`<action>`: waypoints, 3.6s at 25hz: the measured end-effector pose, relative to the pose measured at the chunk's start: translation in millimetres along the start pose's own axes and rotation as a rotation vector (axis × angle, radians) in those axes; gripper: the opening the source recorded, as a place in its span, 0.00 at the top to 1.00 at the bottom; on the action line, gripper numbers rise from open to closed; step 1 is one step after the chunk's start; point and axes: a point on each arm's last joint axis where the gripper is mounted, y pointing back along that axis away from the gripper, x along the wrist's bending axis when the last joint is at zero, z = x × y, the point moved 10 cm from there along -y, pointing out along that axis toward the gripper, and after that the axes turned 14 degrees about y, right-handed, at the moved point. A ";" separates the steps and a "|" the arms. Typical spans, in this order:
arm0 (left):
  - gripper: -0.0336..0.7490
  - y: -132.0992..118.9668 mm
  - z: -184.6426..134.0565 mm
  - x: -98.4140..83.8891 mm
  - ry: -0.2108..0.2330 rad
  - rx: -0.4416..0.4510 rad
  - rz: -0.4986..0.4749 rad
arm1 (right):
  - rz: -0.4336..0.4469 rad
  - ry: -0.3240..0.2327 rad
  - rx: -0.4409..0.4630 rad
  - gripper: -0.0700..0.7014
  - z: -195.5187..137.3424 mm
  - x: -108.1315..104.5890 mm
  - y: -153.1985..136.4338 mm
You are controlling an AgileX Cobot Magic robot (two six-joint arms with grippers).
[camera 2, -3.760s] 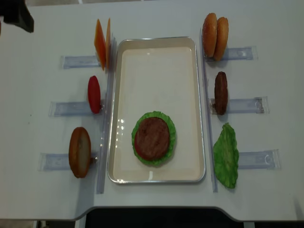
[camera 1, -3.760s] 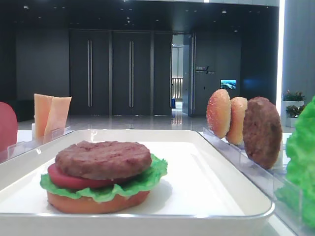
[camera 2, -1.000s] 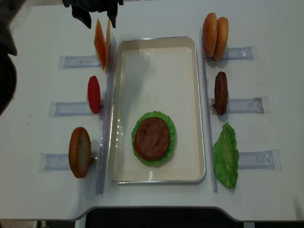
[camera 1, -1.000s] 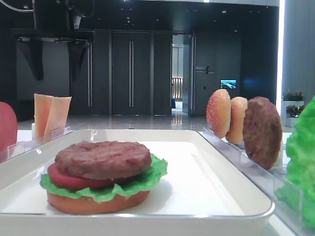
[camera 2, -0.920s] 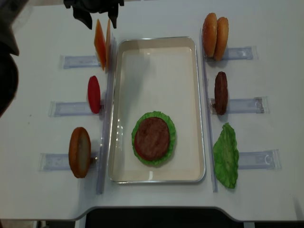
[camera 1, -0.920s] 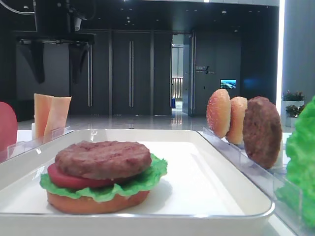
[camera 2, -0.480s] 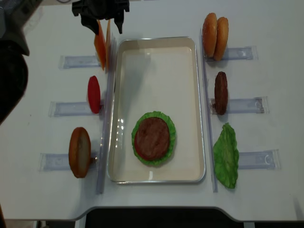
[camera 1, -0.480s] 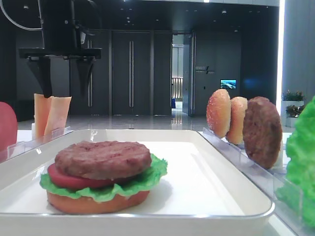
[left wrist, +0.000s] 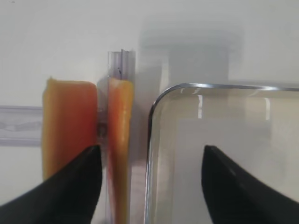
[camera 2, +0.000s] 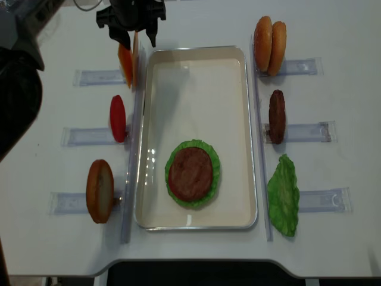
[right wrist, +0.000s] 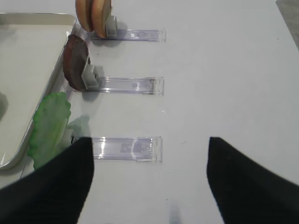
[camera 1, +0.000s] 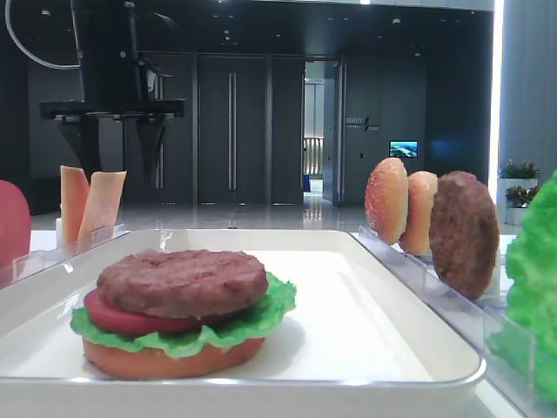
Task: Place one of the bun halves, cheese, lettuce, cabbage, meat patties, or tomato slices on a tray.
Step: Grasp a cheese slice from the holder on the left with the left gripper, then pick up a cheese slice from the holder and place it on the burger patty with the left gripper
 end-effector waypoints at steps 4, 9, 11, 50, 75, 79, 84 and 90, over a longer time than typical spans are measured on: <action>0.37 -0.4 -1.9 -1.9 -0.004 0.010 -0.010 | 0.000 0.000 0.000 0.28 0.0 0.0 0.0; 0.40 -0.3 -5.4 0.8 -0.031 0.028 0.004 | 0.000 0.000 0.000 0.28 0.0 0.0 0.0; 0.40 -0.3 -5.9 1.2 -0.048 0.031 0.006 | 0.000 0.000 0.000 0.28 0.0 0.0 0.0; 0.94 17.2 15.0 4.3 -0.139 -0.018 0.053 | 0.000 0.000 0.001 0.28 -0.2 0.0 -0.2; 0.94 19.1 8.0 -5.1 -0.151 0.015 -0.001 | 0.000 0.000 0.001 0.28 -0.2 0.0 -0.2; 0.94 32.5 9.2 -4.6 -0.129 0.015 -0.038 | 0.000 0.000 0.001 0.28 -0.2 0.0 -0.2; 0.94 40.5 1.0 9.8 -0.100 0.058 -0.059 | 0.000 0.000 0.001 0.28 -0.2 0.0 -0.2; 0.94 70.1 3.0 23.0 -0.093 0.020 -0.062 | 0.001 0.000 0.000 0.28 -0.1 0.2 -0.2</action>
